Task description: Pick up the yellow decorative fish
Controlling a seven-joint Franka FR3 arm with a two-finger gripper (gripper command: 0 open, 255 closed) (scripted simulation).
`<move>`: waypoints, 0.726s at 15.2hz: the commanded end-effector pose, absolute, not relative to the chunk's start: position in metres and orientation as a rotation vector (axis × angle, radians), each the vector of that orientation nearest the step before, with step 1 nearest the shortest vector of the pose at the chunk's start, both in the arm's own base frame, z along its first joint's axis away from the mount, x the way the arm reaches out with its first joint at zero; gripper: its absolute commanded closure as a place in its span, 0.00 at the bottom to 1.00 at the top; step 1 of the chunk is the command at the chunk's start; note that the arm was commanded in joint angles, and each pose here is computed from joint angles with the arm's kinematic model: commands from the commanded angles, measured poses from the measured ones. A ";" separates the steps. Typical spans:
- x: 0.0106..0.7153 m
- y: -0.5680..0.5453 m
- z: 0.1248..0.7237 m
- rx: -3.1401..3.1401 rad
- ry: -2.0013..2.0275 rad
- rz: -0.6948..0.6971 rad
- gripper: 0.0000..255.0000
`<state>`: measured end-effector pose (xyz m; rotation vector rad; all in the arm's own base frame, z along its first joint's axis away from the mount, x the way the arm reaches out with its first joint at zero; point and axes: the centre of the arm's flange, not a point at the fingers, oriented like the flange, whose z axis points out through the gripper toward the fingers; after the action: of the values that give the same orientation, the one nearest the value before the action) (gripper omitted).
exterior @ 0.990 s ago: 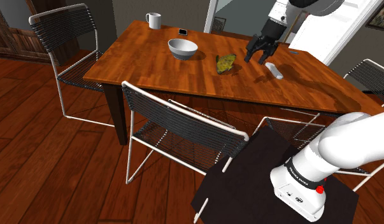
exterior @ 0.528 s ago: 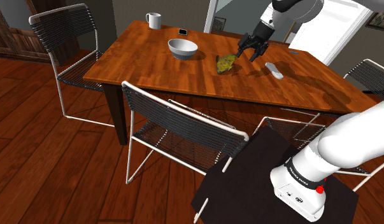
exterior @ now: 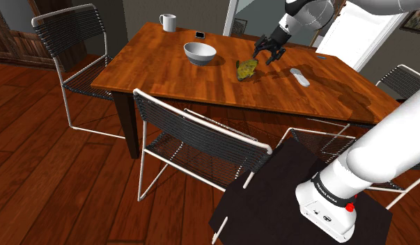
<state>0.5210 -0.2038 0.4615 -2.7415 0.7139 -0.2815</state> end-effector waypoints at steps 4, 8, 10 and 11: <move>0.543 -0.234 0.446 -2.689 0.781 -0.327 0.00; 0.543 -0.234 0.425 -2.689 0.781 -0.327 0.00; 0.543 -0.234 0.411 -2.689 0.781 -0.327 0.00; 0.543 -0.234 0.411 -2.689 0.781 -0.327 0.00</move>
<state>0.5429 -0.2332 0.4148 -2.6892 0.7812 -0.3258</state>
